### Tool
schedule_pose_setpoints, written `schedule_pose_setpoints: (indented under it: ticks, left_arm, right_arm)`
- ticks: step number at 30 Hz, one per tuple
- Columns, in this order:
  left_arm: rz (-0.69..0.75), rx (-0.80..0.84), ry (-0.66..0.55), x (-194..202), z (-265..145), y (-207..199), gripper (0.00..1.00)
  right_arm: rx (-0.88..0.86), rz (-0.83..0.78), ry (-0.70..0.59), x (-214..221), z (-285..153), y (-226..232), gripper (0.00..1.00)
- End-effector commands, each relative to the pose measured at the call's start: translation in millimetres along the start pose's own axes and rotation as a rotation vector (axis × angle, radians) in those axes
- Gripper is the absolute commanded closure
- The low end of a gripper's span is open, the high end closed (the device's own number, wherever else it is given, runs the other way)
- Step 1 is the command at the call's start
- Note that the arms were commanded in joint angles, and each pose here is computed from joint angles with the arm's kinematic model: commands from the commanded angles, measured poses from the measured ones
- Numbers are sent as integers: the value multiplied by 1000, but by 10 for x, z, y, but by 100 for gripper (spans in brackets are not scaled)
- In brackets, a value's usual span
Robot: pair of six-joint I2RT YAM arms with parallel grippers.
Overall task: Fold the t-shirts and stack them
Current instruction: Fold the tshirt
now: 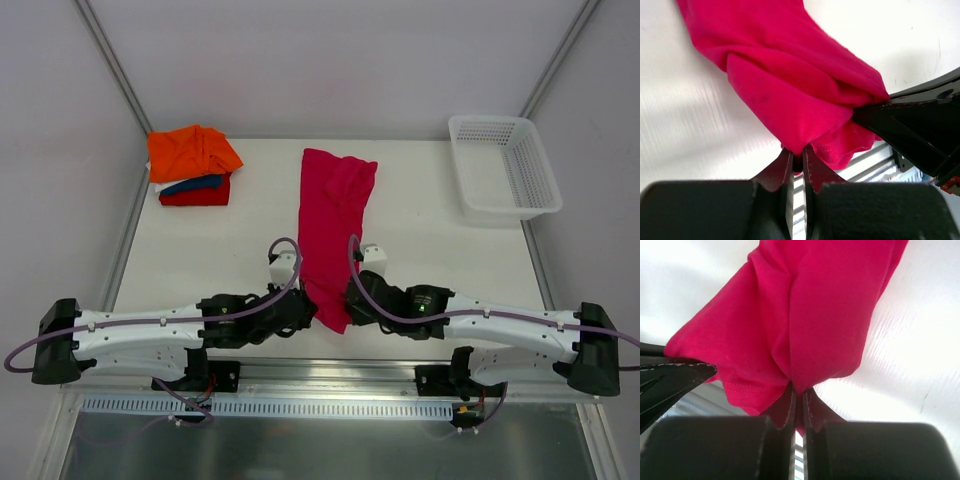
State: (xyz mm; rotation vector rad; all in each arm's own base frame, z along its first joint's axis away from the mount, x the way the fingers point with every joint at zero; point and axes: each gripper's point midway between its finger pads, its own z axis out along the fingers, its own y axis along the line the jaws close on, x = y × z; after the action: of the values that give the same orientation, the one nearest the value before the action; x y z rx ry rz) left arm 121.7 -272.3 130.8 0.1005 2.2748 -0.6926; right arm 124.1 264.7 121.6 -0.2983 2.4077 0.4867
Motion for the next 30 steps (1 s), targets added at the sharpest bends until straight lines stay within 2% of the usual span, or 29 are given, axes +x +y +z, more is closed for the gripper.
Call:
schedule_pose_setpoints:
  ticks: [1,15,30]
  left_arm:
    - [50,-23,-97,-380,-54,-15,100]
    - [83,-102,-167,-986,238,191,100]
    - [109,-134,-205,-1592,694,322,100]
  right_arm:
    - [31,-26,-85,-331,-133,-54,100]
    - [178,-48,-137,-948,17,-511,100]
    - [213,-48,-122,-1565,533,-763,100]
